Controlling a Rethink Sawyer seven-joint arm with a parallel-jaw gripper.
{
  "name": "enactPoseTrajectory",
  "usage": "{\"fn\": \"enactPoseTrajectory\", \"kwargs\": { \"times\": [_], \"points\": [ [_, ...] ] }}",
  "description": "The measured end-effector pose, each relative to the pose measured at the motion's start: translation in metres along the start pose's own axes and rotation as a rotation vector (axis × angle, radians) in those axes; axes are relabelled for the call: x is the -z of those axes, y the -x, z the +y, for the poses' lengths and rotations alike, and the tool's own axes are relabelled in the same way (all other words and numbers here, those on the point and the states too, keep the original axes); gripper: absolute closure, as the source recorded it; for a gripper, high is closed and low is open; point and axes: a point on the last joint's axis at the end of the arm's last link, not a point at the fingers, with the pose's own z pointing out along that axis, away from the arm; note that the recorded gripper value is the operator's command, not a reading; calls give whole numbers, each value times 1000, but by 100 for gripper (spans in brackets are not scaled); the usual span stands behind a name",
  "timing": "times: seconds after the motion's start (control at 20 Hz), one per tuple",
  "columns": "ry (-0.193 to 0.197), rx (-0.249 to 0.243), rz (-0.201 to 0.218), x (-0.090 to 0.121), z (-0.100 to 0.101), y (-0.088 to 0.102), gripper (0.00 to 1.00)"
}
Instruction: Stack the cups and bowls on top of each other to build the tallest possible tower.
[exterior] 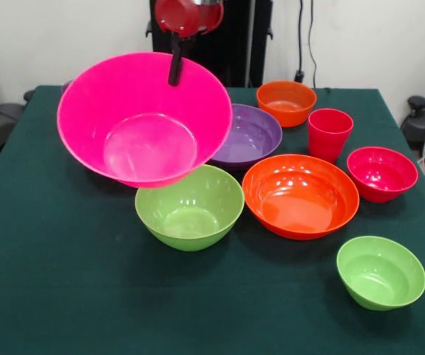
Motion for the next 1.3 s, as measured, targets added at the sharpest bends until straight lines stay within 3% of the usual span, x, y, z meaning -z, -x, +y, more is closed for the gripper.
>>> {"fn": "enactPoseTrajectory", "kwargs": {
  "times": [0.35,0.9,1.3],
  "points": [
    [-14,-2,-9,4,16,23,100],
    [-29,-66,-69,-10,46,45,100],
    [-5,-126,-102,-27,45,30,100]
  ]
}}
